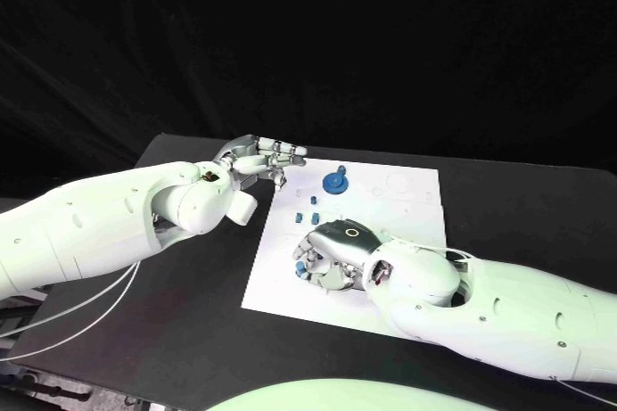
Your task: Assemble the parts on the task board
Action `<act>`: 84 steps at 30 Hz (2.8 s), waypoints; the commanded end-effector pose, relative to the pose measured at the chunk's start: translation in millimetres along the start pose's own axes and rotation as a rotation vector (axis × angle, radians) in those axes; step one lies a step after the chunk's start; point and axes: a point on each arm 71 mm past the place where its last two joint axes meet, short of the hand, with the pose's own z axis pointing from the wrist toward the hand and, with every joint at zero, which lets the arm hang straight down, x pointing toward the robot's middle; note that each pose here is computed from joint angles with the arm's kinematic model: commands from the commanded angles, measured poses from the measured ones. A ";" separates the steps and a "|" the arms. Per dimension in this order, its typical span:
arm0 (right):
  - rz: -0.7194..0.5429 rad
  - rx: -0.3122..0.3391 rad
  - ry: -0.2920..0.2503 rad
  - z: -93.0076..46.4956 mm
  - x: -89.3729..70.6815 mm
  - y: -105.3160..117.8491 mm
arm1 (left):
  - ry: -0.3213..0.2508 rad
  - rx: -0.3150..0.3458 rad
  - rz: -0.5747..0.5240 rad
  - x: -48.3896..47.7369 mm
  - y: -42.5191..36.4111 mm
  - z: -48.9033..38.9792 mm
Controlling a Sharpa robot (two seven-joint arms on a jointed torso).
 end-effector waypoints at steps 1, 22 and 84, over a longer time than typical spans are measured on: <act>0.009 -0.009 -0.066 -4.9 -5.3 2.9 | 0.020 0.001 -0.006 2.1 -0.6 -0.1; 0.352 0.317 -0.120 -103.8 -60.7 -81.3 | 0.013 -0.003 -0.004 -1.3 -0.2 -2.4; 0.200 0.588 0.042 -137.0 14.6 -97.2 | 0.043 -0.022 -0.007 -0.2 1.8 -8.0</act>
